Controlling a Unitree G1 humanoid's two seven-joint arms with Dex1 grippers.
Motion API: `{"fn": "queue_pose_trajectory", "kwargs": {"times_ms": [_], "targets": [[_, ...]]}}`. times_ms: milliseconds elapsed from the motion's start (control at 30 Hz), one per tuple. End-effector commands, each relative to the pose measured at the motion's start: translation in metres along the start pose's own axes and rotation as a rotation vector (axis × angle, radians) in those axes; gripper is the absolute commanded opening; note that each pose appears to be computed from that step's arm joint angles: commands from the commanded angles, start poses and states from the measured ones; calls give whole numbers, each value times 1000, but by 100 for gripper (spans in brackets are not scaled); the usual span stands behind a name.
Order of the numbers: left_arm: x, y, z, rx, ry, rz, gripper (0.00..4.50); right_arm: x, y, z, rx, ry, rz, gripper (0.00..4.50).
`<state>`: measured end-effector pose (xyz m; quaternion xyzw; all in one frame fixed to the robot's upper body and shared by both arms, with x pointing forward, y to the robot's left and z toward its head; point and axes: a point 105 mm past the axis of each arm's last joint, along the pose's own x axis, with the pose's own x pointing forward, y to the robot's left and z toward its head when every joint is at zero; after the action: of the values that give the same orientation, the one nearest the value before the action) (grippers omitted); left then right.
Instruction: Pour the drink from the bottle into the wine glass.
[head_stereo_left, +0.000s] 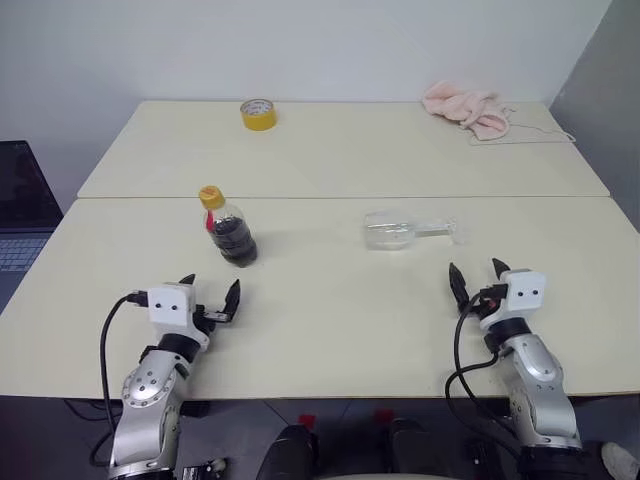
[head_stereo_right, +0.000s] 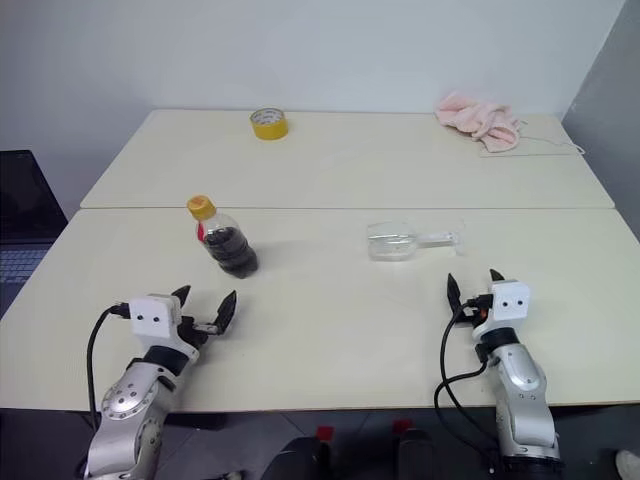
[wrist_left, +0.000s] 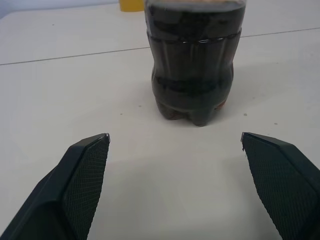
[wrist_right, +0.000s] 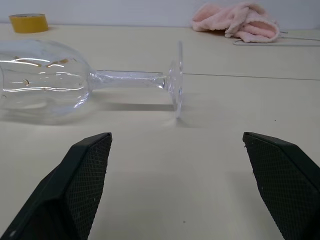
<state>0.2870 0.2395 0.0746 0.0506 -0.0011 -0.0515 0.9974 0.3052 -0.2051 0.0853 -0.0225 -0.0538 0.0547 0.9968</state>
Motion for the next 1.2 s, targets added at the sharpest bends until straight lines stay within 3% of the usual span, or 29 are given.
{"fn": "queue_pose_trajectory", "kwargs": {"times_ms": [33, 267, 367, 700, 900, 1200], "targets": [[2, -7, 16, 39, -64, -24, 447, 0, 2, 15, -3, -53, 15, 450], [1, -13, 16, 86, -57, -56, 447, -1, 8, 14, -4, -50, 45, 450], [-2, -16, 18, 30, -57, -102, 447, -3, 12, 14, -15, -46, 74, 450], [-4, -4, 31, 19, -131, -52, 447, -8, 32, 16, -42, -41, 217, 450], [-5, -5, 34, -10, -137, -51, 447, -21, 65, 15, -22, -7, 451, 450], [11, 5, 45, -2, -137, -23, 447, -25, 86, 33, -21, -7, 627, 450]]}}
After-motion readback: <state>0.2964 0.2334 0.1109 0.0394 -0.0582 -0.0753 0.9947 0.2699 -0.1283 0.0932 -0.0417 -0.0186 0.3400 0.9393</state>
